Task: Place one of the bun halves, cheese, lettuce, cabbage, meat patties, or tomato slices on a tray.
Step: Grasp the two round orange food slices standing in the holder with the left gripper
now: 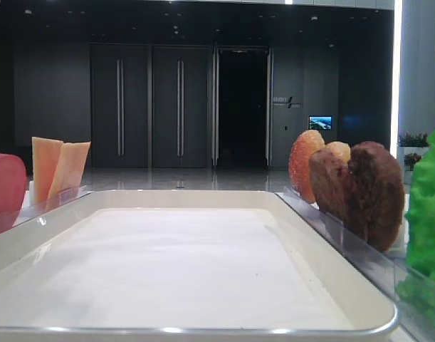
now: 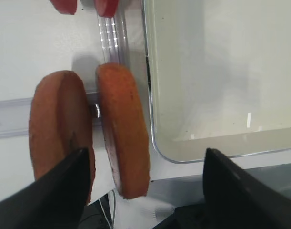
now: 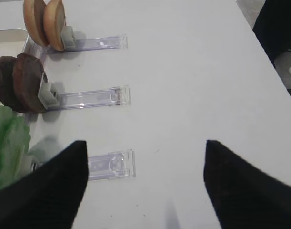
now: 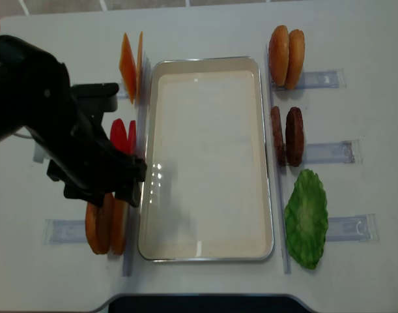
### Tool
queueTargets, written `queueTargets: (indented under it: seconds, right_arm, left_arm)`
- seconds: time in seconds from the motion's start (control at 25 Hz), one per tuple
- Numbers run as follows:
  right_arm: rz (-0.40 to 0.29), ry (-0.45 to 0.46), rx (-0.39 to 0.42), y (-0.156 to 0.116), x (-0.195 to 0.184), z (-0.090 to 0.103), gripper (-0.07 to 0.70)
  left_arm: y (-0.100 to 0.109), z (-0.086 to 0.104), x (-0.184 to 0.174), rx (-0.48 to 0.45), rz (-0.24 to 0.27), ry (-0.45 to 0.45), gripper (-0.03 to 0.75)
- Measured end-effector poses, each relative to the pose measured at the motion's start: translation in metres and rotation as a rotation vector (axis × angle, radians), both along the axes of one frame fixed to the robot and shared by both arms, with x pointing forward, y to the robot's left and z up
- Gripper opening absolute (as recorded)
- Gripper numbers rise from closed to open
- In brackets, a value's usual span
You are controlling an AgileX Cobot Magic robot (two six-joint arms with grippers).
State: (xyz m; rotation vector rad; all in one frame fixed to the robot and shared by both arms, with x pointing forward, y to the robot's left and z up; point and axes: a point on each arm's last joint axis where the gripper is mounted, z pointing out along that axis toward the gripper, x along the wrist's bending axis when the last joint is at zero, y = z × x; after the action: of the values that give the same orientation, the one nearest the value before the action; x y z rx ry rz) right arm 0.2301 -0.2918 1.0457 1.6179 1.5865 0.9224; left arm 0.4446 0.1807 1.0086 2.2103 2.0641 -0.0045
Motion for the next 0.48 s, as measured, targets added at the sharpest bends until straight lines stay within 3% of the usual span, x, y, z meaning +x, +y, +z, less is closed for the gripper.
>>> queueTargets:
  seconds: [0.48]
  right_arm:
    - [0.0,0.0,0.0,0.0,0.0,0.0,0.514]
  left_arm:
    - [-0.008,-0.016,0.006,0.019,-0.012,0.032,0.558]
